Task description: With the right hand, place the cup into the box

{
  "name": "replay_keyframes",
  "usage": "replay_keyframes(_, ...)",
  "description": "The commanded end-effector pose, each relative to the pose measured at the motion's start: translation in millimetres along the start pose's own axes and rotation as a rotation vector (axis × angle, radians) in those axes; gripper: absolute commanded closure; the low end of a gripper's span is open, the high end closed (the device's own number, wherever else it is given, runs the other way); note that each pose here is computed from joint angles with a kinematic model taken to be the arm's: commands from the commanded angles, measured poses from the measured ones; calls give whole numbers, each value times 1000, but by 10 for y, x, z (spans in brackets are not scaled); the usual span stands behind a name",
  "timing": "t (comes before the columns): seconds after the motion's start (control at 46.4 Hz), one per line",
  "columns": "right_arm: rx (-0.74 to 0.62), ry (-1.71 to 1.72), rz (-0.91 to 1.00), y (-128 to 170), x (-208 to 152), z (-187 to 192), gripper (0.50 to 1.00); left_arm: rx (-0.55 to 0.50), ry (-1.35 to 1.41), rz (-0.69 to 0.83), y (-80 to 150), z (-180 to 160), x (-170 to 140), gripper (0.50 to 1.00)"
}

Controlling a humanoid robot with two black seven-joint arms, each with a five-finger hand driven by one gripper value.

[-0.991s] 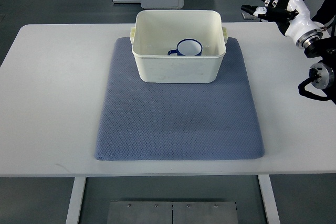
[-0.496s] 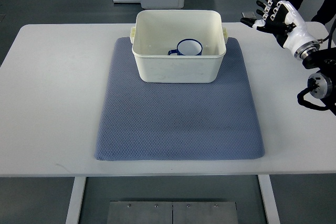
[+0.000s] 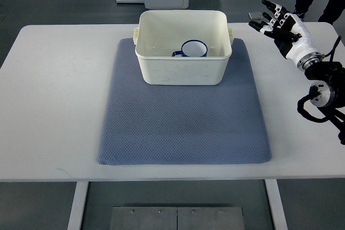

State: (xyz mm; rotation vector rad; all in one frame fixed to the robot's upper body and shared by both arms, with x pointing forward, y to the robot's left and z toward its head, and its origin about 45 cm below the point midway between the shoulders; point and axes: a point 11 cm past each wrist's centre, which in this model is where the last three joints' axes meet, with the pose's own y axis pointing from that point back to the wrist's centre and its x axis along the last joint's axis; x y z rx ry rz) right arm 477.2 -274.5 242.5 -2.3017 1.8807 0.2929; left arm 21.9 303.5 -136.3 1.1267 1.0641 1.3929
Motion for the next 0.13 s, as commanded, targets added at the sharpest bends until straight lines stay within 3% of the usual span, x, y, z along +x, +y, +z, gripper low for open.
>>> replay_keyframes(0.0,4,-30,27,0,43,36,500,1,0,0,0,-1,1,500)
replay_keyframes(0.108,-5,-45,35,21,49,113,500,0,0,0,0,1,1,500)
